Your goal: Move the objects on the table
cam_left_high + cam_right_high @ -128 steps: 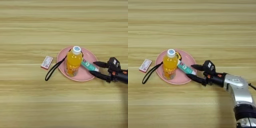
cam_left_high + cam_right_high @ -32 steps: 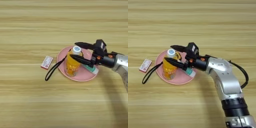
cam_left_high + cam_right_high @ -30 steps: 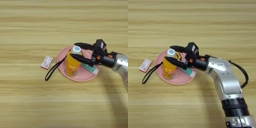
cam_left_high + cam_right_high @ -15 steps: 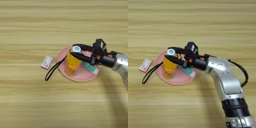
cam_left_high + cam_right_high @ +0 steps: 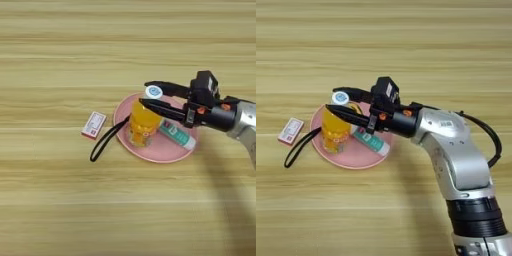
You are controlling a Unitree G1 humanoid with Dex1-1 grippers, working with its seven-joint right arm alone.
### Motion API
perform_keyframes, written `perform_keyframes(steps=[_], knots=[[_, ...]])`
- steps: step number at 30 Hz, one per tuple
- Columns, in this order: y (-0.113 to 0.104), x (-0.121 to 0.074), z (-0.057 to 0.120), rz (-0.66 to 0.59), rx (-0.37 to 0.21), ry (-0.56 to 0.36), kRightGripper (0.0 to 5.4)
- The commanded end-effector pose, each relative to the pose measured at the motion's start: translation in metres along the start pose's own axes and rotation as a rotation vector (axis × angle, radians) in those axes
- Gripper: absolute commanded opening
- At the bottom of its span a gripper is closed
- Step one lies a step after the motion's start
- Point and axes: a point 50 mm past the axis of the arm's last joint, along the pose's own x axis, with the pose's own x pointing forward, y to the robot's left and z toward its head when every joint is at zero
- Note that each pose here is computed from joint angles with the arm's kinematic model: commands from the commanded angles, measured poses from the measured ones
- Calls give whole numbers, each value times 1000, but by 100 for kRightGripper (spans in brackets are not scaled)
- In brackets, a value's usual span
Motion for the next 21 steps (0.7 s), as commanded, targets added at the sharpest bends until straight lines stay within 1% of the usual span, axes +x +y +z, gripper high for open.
perform_keyframes(steps=[1,13,21], knots=[[-10,-1,44,-31,-171,-89,179],[-13,-9,73,-60,-256,-123,179],[-22,-20,94,-109,-309,-144,179]])
